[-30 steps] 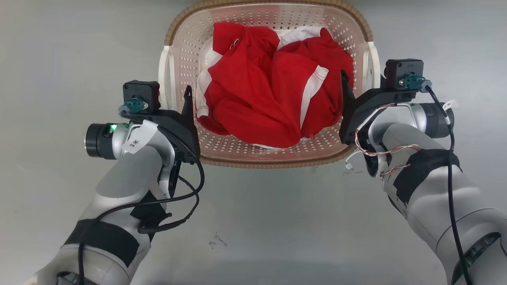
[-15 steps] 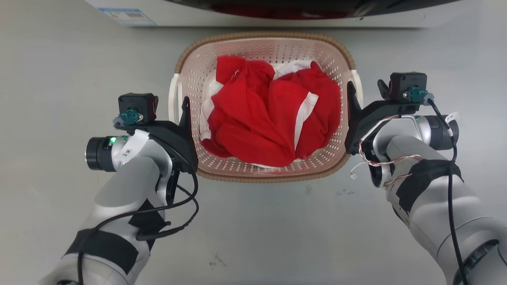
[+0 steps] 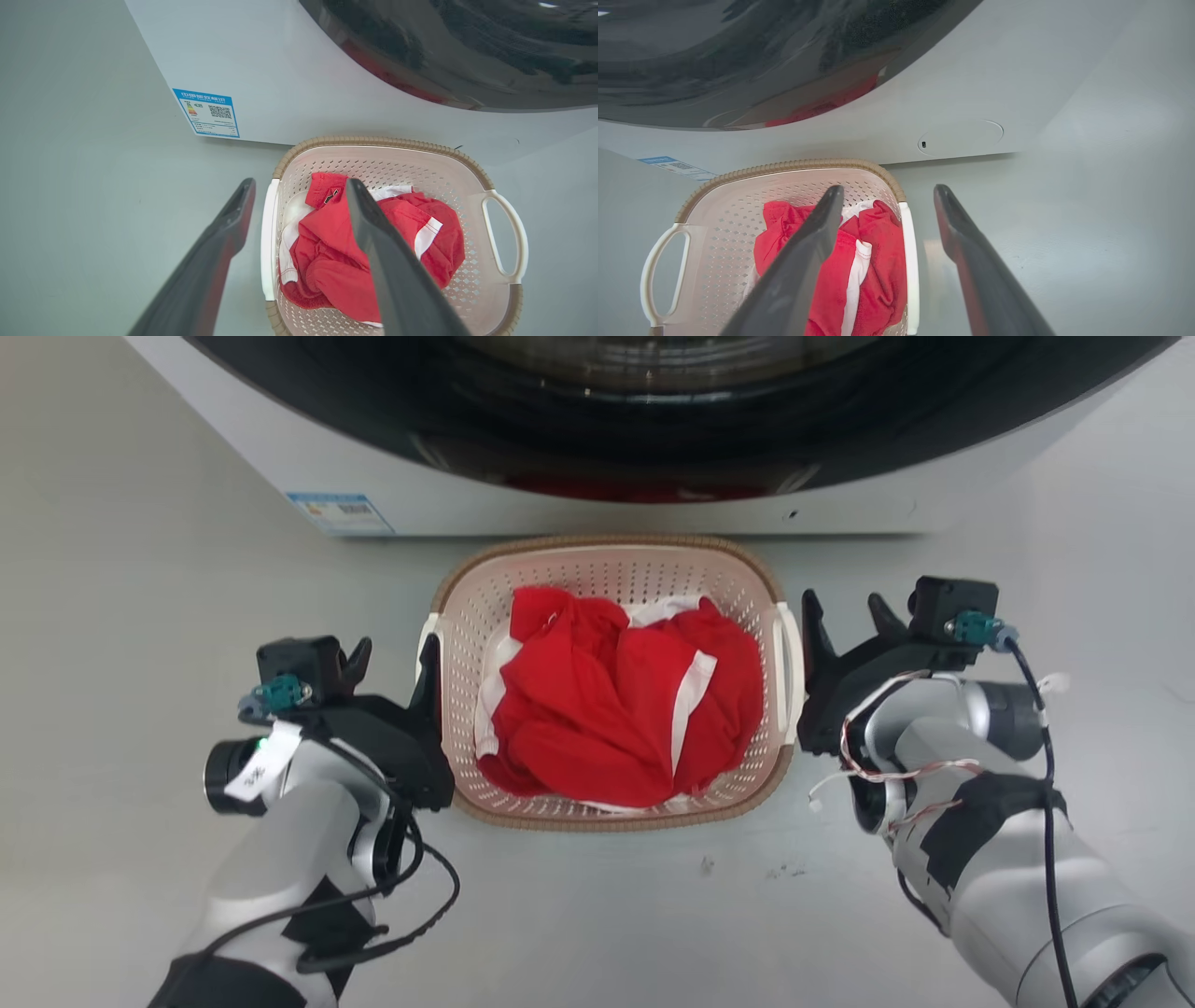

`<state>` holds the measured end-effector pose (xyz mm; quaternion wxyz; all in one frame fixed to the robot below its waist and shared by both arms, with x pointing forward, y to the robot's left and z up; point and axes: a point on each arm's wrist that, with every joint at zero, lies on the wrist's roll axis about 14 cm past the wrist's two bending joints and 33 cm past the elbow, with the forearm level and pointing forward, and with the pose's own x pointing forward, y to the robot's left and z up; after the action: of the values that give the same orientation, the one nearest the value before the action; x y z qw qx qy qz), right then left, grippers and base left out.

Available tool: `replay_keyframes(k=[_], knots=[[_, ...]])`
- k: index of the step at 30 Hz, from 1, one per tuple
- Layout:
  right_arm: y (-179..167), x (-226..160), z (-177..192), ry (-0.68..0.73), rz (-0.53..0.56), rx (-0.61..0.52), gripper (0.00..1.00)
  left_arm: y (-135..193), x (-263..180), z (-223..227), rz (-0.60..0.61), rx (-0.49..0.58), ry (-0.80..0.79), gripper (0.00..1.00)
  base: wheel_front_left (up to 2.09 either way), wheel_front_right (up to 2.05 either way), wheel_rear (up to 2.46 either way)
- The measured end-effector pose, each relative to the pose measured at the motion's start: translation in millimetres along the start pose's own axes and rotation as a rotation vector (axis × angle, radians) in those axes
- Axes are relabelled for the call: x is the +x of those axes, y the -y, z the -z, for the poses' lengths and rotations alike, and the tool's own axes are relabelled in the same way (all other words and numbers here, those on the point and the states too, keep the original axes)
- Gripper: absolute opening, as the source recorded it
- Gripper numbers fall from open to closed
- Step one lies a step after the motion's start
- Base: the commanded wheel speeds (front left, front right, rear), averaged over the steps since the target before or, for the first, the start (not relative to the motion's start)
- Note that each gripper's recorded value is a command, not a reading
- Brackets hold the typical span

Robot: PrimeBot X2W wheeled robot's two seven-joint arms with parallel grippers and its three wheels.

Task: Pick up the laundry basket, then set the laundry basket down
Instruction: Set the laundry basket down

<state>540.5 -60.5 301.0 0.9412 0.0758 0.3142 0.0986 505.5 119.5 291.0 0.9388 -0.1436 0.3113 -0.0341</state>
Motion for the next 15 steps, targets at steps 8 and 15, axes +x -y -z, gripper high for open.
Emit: replay_keyframes(k=[8,15], knots=[[-8.9,-40.8,-8.5,0.045,-0.009,0.052,1.00,12.0,-34.6,-12.6,0.018,-0.009,0.070,1.00,0.00,0.00,0.00],[-23.2,-69.5,-28.1,0.121,-0.047,0.054,1.00,21.7,-63.1,-18.3,0.034,-0.003,0.125,1.00,0.00,0.00,0.00]])
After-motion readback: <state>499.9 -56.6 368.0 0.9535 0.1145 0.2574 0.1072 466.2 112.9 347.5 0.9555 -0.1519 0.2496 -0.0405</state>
